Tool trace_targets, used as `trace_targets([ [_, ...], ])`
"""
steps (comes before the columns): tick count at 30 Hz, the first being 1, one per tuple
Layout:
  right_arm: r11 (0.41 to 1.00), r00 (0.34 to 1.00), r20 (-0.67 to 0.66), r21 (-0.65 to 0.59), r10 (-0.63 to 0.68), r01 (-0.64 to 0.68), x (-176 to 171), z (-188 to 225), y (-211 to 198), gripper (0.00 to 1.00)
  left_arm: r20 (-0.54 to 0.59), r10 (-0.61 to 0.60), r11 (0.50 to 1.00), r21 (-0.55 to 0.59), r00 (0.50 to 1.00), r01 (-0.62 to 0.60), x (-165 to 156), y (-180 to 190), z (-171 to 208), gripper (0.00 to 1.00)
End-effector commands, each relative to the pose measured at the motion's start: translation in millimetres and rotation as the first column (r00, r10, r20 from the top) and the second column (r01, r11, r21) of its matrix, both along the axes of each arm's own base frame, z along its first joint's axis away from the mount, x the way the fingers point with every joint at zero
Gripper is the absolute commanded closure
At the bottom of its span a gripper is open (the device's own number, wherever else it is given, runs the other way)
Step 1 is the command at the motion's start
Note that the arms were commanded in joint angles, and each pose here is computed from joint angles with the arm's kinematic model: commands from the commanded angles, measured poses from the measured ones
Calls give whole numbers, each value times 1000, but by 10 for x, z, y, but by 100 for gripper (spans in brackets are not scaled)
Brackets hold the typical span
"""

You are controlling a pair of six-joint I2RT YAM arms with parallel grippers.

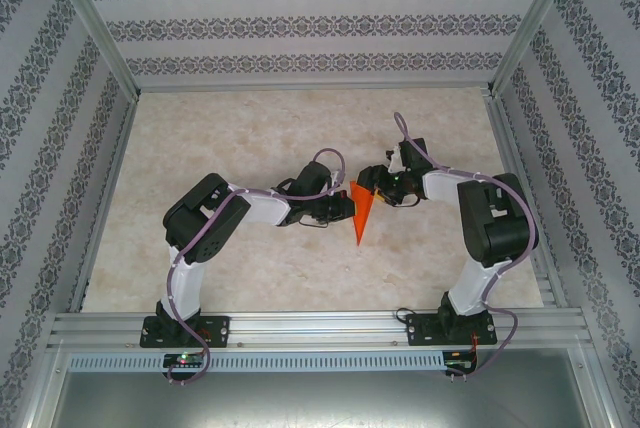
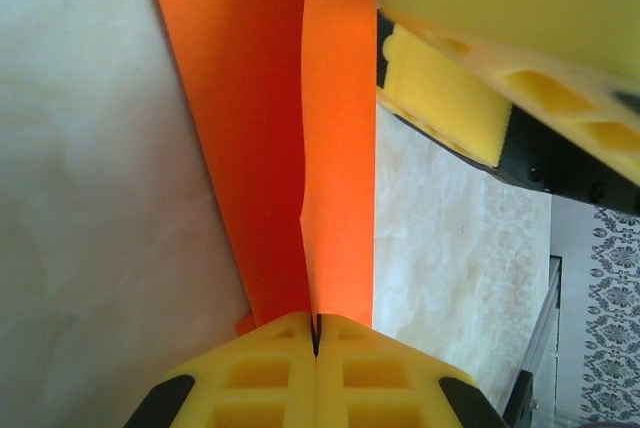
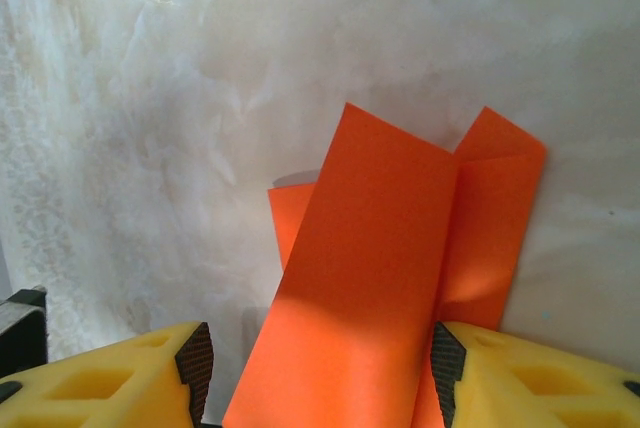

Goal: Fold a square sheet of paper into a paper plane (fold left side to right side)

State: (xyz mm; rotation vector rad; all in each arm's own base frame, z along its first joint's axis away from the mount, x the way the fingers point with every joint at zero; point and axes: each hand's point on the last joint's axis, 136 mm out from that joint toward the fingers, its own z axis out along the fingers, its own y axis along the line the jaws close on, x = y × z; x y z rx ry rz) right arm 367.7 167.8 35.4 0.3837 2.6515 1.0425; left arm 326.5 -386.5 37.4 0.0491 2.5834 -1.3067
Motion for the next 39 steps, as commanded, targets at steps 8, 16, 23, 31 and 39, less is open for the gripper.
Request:
trace_targets([
  [8,998,998,-55,-52,39,-41,-85,-162,25,38,30,-18,999,36,999,17,47,-27,2,95],
  [16,997,997,-55,-59,47,-50,-92,-160,31,38,14,-21,999,49,1000,21,45,-31,-88,95],
  [23,997,997,-58,-57,51,-54,-98,-161,39,38,-11,-22,998,59,1000,23,25,-26,-195,96],
  [31,998,999,-6,-50,45,-45,-14,11,25,38,-38,-21,997,70,999,24,-17,-4,-306,96],
  [39,997,996,90,-72,-10,16,35,416,-236,34,-50,-13,996,87,999,17,-37,31,-368,96],
])
